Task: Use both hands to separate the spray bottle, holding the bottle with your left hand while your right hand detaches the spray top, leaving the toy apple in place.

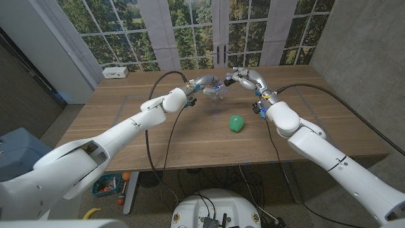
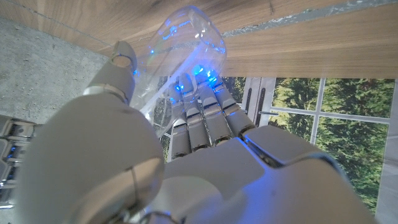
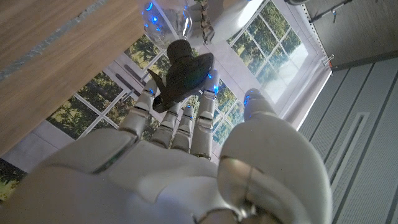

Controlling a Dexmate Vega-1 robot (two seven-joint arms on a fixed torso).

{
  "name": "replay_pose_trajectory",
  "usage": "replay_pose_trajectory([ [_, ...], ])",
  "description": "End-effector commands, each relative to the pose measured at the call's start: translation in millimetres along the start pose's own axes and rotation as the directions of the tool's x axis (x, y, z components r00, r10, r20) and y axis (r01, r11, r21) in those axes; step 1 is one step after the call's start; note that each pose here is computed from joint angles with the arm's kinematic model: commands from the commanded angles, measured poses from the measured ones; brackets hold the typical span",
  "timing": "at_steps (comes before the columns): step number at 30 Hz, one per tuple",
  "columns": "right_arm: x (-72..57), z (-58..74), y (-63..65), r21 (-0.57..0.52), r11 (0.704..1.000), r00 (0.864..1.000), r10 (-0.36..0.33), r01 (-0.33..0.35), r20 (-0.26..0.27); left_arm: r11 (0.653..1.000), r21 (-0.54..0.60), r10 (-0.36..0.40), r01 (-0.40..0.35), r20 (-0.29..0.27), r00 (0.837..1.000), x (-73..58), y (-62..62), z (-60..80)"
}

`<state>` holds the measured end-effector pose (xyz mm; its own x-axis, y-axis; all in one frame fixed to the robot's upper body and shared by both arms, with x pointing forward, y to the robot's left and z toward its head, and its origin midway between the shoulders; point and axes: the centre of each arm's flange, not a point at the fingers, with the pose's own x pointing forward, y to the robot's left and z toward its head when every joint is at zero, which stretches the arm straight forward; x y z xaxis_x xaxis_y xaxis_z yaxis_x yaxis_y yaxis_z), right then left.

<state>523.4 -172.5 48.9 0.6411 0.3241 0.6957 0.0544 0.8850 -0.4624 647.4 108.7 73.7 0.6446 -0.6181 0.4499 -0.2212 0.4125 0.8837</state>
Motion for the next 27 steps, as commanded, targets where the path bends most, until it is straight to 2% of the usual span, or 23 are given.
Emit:
replay_pose_trajectory([
  [1, -21.7, -15.5, 1.7, 0.105, 0.964, 0.969, -0.244, 0.245, -0.023, 1.0, 0.005, 0.002, -0.002, 0.002, 1.0, -0.7, -1.0, 1.8],
  [4, -23.0, -14.9, 2.1, 0.102, 0.961, 0.966, -0.252, 0.257, -0.064, 1.0, 0.007, 0.002, -0.002, 0.005, 1.0, -0.2, -1.5, 2.7],
  [8, -26.5, -13.2, 3.5, 0.086, 0.95, 0.95, -0.291, 0.301, -0.114, 1.0, 0.012, 0.005, -0.005, 0.008, 1.0, -0.8, -1.5, 4.3],
  [12, -30.9, -8.3, 6.7, 0.011, 0.931, 0.916, -0.358, 0.366, -0.184, 1.0, 0.016, 0.01, -0.01, 0.01, 1.0, -1.9, -0.8, 5.8],
  [16, -33.4, -6.2, 7.6, -0.007, 0.92, 0.892, -0.382, 0.392, -0.242, 0.999, 0.028, 0.018, -0.018, 0.013, 1.0, -2.9, -0.2, 8.2],
  [17, -34.4, -4.9, 8.2, -0.025, 0.913, 0.88, -0.399, 0.407, -0.257, 0.999, 0.03, 0.02, -0.02, 0.014, 1.0, -3.1, -0.2, 8.8],
  [18, -35.3, -3.7, 8.8, -0.045, 0.906, 0.87, -0.417, 0.421, -0.264, 0.999, 0.033, 0.024, -0.025, 0.014, 1.0, -3.5, -0.3, 9.4],
  [20, -36.3, -2.1, 8.7, -0.069, 0.901, 0.86, -0.429, 0.428, -0.277, 0.998, 0.037, 0.04, -0.041, 0.013, 0.999, -4.9, -0.5, 10.6],
  [23, -39.8, -0.6, 7.4, -0.095, 0.887, 0.848, -0.46, 0.452, -0.264, 0.998, 0.031, 0.046, -0.046, 0.004, 0.999, -5.6, -0.9, 10.2],
  [27, -46.0, 1.6, 6.8, -0.114, 0.848, 0.805, -0.527, 0.517, -0.271, 0.997, 0.027, 0.079, -0.078, -0.01, 0.997, -8.8, -2.0, 9.1],
])
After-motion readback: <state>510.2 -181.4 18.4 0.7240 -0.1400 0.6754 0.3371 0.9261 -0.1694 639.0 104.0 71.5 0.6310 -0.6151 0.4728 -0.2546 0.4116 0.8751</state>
